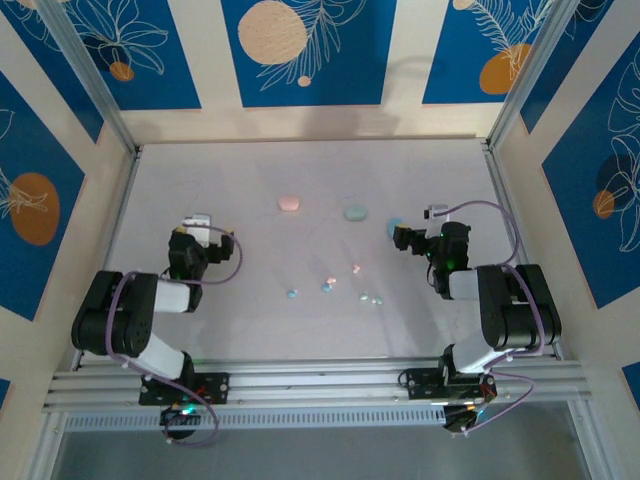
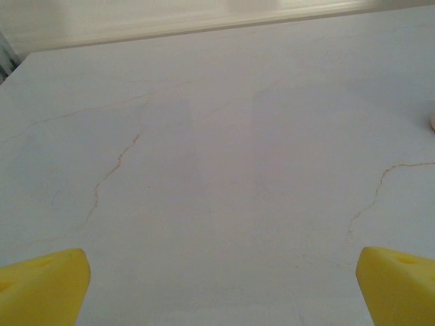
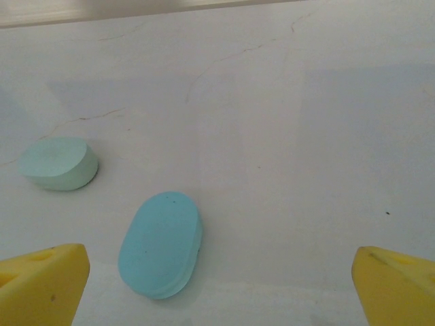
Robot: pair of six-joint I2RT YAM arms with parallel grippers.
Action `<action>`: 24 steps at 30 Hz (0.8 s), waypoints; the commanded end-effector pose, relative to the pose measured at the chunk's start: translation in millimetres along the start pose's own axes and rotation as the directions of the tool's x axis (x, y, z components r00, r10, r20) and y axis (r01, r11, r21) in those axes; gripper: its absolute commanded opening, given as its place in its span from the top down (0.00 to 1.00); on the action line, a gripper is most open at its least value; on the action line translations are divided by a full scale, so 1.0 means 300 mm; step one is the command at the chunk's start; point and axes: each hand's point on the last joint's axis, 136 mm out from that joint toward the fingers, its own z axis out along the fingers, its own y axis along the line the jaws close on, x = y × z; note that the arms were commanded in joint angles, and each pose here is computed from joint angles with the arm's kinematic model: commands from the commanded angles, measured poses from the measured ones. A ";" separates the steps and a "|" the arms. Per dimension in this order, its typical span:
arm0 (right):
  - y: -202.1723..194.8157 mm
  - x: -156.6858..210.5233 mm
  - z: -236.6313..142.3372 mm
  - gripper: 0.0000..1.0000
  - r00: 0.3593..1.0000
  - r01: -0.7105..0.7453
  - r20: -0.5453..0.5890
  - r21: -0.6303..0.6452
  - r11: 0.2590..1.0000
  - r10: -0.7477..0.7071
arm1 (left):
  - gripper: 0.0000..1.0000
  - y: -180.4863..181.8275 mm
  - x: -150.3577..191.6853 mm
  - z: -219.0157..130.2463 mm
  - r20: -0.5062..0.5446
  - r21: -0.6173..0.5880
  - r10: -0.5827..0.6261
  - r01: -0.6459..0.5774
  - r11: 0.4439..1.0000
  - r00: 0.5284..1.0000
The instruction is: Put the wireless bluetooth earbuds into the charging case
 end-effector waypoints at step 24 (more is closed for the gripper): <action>0.110 -0.034 0.042 0.23 0.675 -0.355 -0.624 0.193 0.915 0.394 | 0.00 -0.268 -0.253 -0.264 -0.396 0.286 -0.557 0.674 0.681 0.730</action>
